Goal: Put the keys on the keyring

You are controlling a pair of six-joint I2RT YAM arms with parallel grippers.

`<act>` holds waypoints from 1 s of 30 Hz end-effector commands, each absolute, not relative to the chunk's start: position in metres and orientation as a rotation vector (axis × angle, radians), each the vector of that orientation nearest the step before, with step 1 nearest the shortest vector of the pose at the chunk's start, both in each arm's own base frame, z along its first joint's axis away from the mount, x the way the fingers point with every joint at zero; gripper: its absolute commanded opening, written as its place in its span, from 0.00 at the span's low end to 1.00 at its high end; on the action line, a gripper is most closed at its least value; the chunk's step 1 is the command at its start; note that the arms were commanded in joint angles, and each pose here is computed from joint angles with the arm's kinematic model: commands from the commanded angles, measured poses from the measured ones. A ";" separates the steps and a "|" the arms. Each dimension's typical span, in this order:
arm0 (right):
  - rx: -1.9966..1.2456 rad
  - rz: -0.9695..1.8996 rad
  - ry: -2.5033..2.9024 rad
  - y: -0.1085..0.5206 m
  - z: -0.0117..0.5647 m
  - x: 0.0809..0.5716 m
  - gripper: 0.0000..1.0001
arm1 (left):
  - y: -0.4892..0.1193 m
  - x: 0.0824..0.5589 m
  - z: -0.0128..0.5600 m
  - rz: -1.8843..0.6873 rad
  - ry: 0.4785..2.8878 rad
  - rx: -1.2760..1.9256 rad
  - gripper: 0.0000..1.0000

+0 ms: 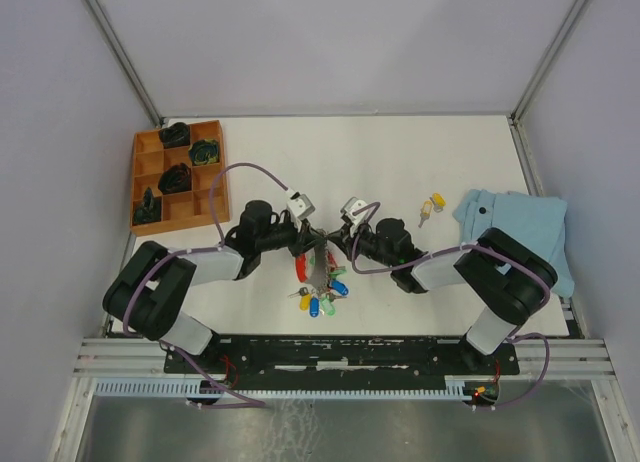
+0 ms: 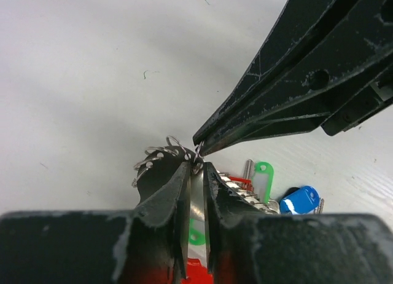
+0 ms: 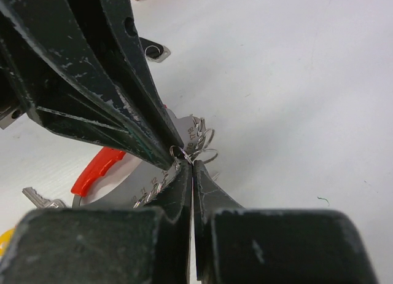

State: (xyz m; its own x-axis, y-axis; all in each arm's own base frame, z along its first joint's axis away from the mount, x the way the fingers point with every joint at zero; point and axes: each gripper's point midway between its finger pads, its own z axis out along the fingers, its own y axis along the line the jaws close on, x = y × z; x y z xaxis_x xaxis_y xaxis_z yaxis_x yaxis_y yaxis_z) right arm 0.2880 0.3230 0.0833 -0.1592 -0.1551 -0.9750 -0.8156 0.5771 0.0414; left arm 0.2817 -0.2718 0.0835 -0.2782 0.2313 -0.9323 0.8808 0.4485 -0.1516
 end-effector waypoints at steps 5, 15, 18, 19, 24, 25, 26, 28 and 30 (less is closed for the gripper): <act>-0.686 0.814 1.533 0.335 0.119 0.295 0.01 | -0.267 0.279 0.125 -0.987 1.555 0.840 0.27; -0.668 0.886 1.513 0.342 0.122 0.292 0.01 | -0.259 0.275 0.129 -1.041 1.491 0.797 0.34; -0.667 0.902 1.510 0.342 0.123 0.291 0.01 | -0.256 0.278 0.128 -1.021 1.487 0.788 0.34; -0.669 0.909 1.507 0.343 0.124 0.291 0.01 | -0.256 0.278 0.127 -1.015 1.489 0.788 0.35; -0.671 0.936 1.501 0.345 0.127 0.288 0.01 | -0.253 0.283 0.123 -1.010 1.504 0.772 0.35; -0.670 0.938 1.502 0.345 0.127 0.288 0.01 | -0.252 0.283 0.122 -1.012 1.507 0.766 0.35; -0.669 0.939 1.500 0.345 0.127 0.288 0.01 | -0.251 0.284 0.122 -1.013 1.508 0.759 0.35; -0.669 0.942 1.501 0.345 0.127 0.288 0.01 | -0.251 0.285 0.122 -1.023 1.509 0.752 0.35; -0.668 0.948 1.499 0.345 0.128 0.288 0.01 | -0.250 0.285 0.120 -1.043 1.513 0.745 0.35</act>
State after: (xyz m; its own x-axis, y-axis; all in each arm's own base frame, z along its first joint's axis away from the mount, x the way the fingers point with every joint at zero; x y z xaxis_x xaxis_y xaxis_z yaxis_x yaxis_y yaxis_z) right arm 0.2861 0.3385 0.1000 -0.2077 0.0216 -0.9779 -0.8201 0.5411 0.1861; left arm 0.2839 -0.2495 0.1102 -0.2187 -0.0335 -0.9752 0.8723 0.4412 -0.2108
